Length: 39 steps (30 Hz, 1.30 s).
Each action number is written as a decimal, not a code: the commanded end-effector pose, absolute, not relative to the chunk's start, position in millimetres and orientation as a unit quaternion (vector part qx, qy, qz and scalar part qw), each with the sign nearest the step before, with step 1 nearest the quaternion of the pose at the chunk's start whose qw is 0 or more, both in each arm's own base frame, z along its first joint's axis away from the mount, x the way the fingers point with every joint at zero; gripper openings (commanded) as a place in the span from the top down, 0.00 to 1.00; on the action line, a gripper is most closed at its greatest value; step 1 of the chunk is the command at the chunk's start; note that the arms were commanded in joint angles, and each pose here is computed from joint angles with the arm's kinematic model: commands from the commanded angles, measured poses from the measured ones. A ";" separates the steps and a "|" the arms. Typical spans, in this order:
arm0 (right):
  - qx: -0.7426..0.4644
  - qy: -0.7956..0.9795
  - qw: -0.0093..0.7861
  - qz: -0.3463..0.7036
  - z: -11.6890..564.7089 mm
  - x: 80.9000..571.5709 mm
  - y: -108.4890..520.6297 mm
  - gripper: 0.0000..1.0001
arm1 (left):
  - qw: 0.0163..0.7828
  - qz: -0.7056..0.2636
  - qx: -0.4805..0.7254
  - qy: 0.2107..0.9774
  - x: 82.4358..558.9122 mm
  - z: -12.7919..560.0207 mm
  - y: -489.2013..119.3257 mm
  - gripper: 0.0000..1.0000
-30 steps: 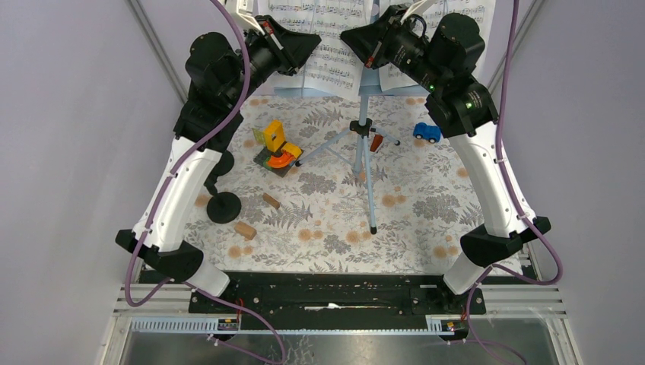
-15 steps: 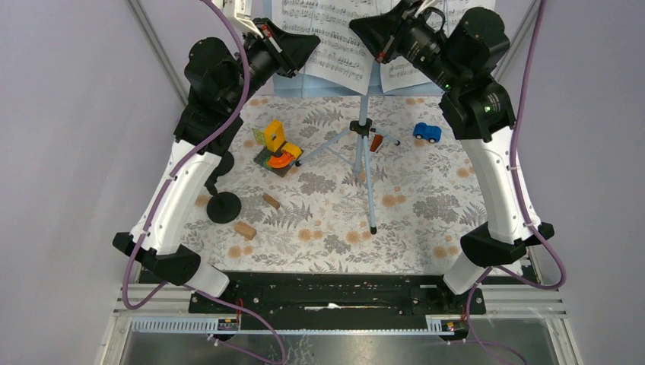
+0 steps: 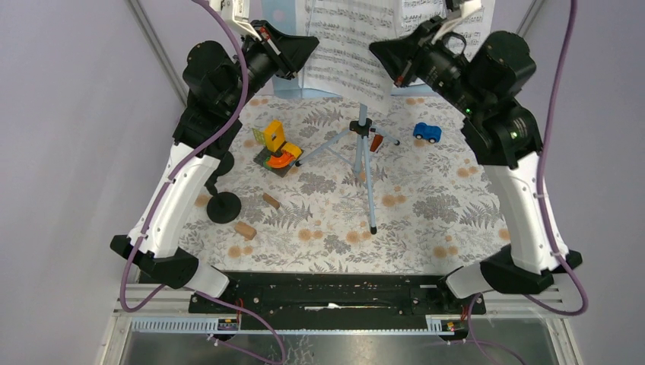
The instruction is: Pack up the instrument practice props
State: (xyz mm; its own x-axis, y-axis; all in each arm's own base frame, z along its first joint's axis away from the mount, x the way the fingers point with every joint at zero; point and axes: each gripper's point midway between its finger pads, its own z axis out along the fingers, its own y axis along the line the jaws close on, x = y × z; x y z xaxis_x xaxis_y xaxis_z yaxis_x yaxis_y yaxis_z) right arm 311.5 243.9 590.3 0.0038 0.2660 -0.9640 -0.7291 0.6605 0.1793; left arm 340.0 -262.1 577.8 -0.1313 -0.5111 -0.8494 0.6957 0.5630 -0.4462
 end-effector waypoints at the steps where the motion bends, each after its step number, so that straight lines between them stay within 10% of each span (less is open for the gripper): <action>1: -0.166 0.590 0.719 0.327 602.7 281.7 205.0 1.00 | 0.688 -0.469 0.084 0.548 314.2 612.8 -247.3 1.00; 10: -0.099 0.625 0.713 0.303 565.3 228.4 149.9 1.00 | 0.687 -0.463 0.090 0.553 313.8 607.6 -247.4 0.94; 25: 0.109 0.767 0.596 0.212 373.6 187.3 68.5 1.00 | 0.693 -0.410 0.107 0.583 286.8 581.1 -221.3 0.04; 39: 0.207 0.848 0.485 0.045 205.8 209.6 40.2 1.00 | 0.619 -0.312 0.063 0.718 229.1 407.4 -156.0 0.01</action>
